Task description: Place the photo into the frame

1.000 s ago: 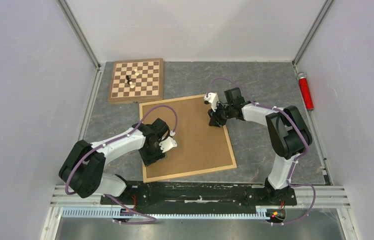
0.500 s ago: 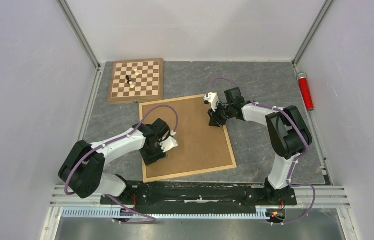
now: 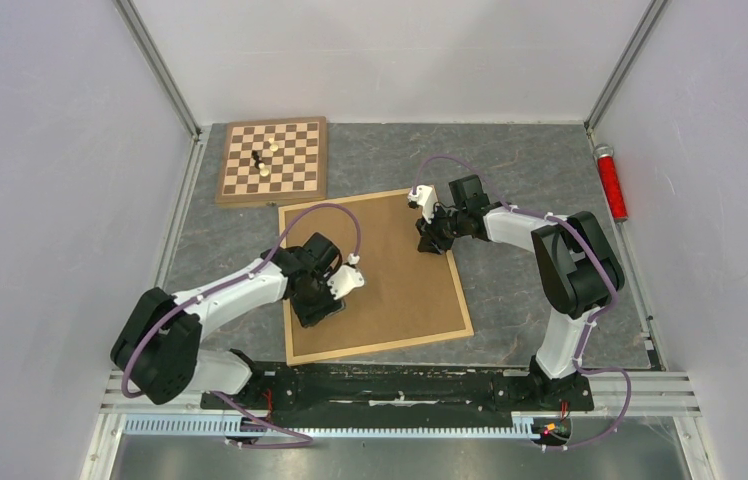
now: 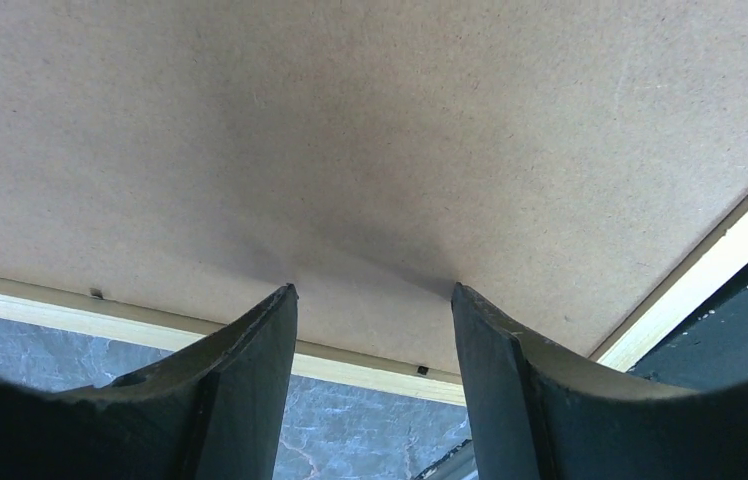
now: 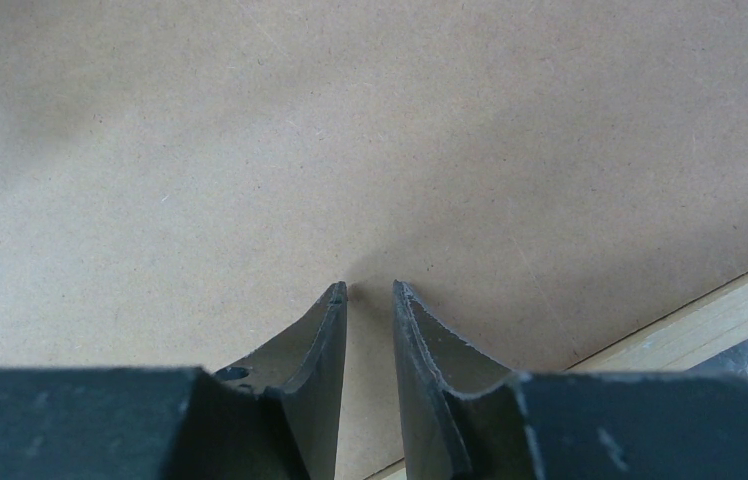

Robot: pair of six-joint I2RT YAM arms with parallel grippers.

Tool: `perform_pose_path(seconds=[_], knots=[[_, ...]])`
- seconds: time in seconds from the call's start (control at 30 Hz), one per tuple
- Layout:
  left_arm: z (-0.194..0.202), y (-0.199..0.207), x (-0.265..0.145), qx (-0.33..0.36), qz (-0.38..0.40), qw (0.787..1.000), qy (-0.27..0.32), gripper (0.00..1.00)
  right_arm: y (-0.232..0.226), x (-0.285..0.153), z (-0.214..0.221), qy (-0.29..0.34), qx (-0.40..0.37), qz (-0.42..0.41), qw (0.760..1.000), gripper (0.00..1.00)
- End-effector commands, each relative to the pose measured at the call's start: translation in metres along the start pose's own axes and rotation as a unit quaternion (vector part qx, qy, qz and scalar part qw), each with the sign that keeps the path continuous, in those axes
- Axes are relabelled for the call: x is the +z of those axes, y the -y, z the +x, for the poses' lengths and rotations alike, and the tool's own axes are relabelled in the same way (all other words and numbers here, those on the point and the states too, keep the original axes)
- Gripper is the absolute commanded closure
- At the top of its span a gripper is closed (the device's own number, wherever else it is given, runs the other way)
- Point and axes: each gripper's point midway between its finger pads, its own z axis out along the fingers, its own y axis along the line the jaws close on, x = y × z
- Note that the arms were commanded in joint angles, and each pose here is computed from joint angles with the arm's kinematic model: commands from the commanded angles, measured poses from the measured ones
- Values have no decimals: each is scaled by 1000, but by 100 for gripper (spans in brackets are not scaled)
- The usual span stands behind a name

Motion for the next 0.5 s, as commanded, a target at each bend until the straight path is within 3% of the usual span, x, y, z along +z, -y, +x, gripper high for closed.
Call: perform_pose_path(seconds=[0.0,0.17,0.47], knots=[[-25,-8,-14,-4,-16,998,55,35,-46,-3,85,-132,103,-57,984,74],[-30,-17,-20,-26,-15,997,74,35,-47,-4,81,-127,101,-56,985,74],[-56,-59,-40,-135,21,980,148,35,-48,-9,65,-106,91,-66,988,71]])
